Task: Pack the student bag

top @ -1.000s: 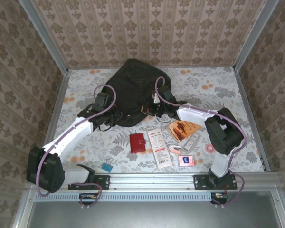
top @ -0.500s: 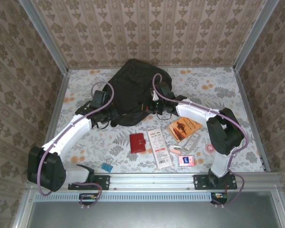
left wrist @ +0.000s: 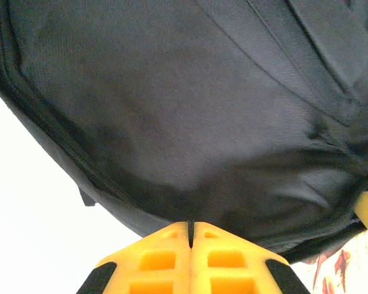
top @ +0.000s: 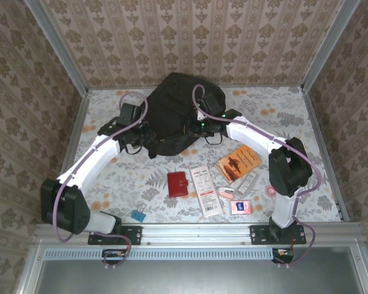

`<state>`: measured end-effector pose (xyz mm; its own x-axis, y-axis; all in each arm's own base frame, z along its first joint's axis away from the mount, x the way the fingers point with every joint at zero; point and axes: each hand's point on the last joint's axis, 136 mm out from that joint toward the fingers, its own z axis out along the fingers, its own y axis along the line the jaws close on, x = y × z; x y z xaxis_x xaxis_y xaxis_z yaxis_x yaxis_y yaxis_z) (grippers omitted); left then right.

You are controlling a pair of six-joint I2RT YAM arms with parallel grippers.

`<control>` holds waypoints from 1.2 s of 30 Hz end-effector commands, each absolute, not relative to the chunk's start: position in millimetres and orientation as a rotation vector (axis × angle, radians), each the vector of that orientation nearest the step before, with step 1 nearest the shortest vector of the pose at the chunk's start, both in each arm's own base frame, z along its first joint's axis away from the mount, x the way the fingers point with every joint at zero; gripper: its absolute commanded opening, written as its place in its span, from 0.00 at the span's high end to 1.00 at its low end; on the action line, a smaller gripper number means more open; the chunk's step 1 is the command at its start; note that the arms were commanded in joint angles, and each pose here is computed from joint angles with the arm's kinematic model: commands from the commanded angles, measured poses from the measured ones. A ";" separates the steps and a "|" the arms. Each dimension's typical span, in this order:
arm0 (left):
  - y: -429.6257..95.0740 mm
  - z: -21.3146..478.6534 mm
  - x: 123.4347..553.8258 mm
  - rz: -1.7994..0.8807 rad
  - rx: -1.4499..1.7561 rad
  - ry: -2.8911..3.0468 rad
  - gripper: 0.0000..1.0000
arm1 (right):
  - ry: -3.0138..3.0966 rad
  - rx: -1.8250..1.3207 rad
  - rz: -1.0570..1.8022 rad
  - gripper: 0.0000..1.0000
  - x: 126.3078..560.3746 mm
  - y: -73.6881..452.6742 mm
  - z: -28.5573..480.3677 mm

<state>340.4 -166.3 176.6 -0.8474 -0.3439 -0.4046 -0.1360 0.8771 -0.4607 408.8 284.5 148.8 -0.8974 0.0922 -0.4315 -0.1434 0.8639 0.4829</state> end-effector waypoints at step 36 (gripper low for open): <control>-215.6 172.8 347.9 -0.708 -0.409 2.621 1.00 | 2.577 0.731 1.088 0.87 374.2 351.4 108.9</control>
<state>345.0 -217.3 165.9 -0.8893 -0.3543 -0.2891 -0.1734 0.8462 -0.5038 374.2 350.3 110.1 -0.8423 0.5387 -0.0144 0.3543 0.5737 0.7384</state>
